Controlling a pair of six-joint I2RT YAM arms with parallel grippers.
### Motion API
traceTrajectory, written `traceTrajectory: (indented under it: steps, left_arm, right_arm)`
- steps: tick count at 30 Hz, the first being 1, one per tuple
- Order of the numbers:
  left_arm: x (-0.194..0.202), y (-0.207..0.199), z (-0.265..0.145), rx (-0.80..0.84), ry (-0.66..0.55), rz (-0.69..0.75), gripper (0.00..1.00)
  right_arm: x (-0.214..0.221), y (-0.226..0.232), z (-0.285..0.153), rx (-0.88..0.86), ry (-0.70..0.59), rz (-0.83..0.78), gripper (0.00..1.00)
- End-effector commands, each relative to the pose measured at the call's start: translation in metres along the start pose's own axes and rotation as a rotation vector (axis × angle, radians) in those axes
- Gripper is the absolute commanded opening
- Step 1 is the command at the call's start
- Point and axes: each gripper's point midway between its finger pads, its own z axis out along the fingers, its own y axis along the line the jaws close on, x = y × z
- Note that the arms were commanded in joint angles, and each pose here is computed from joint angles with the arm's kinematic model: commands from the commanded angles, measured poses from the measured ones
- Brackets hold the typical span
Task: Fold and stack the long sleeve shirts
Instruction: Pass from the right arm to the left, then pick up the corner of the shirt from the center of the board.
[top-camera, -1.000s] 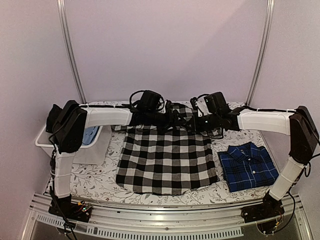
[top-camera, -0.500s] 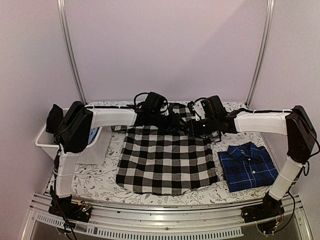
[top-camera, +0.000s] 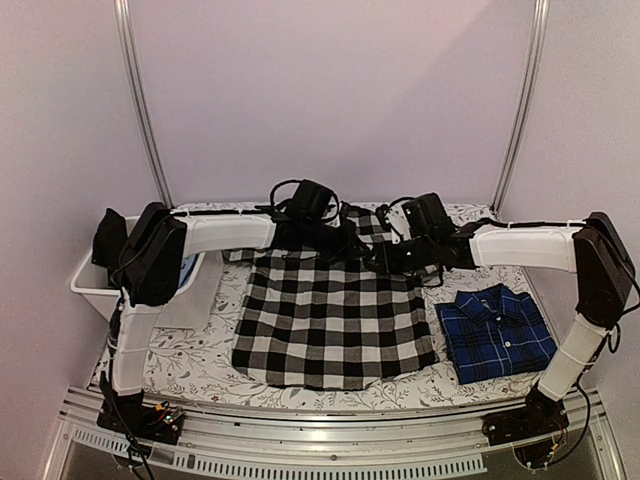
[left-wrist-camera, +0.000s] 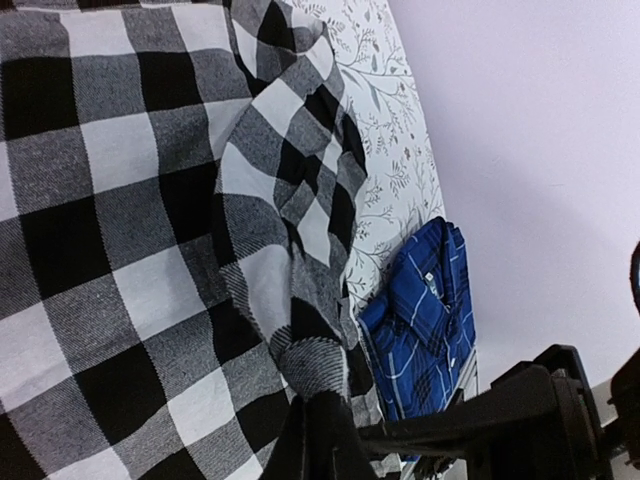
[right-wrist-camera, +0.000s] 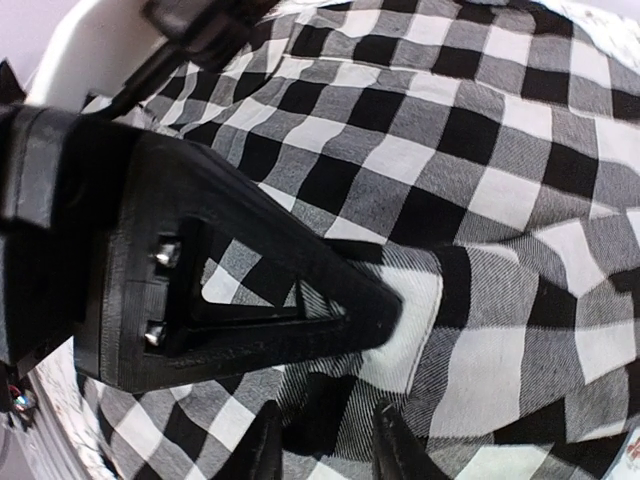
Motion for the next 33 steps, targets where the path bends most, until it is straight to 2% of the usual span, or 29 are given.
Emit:
traceTrajectory:
  steps: [1, 8, 16, 18, 21, 28, 33]
  left_arm:
    - [-0.028, -0.038, -0.023, 0.052, -0.082, 0.124, 0.00]
    - [-0.072, -0.071, -0.070, 0.085, -0.196, 0.232, 0.00]
    - [-0.087, -0.083, -0.085, 0.115, -0.209, 0.266, 0.00]
    - [-0.087, -0.085, -0.085, 0.125, -0.207, 0.268, 0.00]
    - [-0.088, -0.087, -0.085, 0.141, -0.205, 0.269, 0.00]
    - [-0.092, -0.097, -0.087, 0.167, -0.208, 0.286, 0.00]
    - [-0.095, -0.102, -0.089, 0.181, -0.214, 0.303, 0.00]
  right_arm:
    - [-0.014, -0.008, -0.029, 0.015, -0.065, 0.024, 0.39]
    - [0.003, -0.036, -0.066, 0.087, -0.072, 0.136, 0.46]
    - [0.088, -0.045, -0.086, 0.078, 0.051, 0.236, 0.68]
    - [0.105, -0.044, -0.096, 0.087, 0.061, 0.268, 0.70]
    - [0.129, -0.035, -0.107, 0.092, 0.086, 0.303, 0.67]
    - [0.177, -0.030, -0.118, 0.140, 0.167, 0.379, 0.46]
    - [0.196, -0.033, -0.120, 0.208, 0.210, 0.399, 0.40]
